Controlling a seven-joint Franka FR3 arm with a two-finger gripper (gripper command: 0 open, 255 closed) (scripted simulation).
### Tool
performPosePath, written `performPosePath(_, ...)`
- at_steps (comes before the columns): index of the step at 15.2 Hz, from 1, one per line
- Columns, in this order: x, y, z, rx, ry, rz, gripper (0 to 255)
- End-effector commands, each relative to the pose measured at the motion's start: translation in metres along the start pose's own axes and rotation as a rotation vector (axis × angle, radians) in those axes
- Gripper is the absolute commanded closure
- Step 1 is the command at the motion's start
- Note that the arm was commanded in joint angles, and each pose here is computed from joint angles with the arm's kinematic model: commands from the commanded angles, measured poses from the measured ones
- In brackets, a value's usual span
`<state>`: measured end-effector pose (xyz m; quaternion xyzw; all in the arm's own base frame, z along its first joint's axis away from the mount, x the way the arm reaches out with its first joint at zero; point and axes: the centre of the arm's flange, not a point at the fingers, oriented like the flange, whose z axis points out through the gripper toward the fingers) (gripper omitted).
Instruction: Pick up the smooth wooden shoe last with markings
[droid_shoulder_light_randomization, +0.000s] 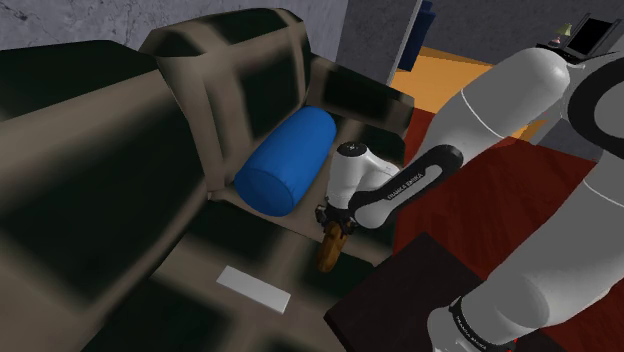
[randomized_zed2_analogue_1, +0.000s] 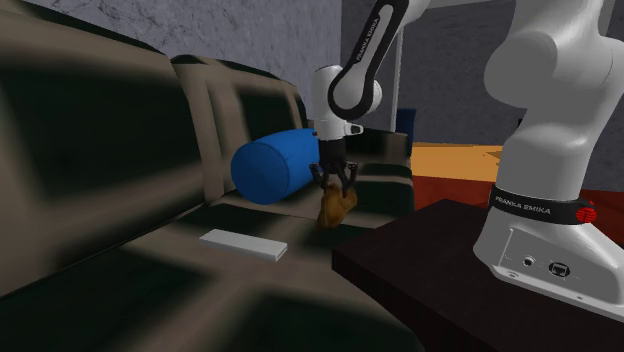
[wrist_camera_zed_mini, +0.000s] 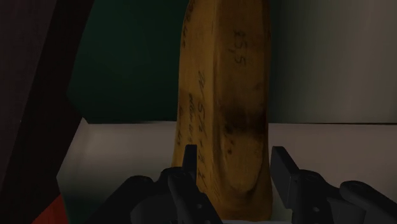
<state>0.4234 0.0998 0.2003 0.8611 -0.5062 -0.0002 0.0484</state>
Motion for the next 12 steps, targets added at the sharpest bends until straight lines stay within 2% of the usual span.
performPosePath(1, -0.001, 0.001, -0.010, 0.000, 0.000, 0.000, 255)
performPosePath(10, 0.002, 0.005, -0.058, 0.000, 0.000, 0.000, 255)
performPosePath(12, 0.002, 0.005, -0.058, 0.000, 0.000, 0.000, 255)
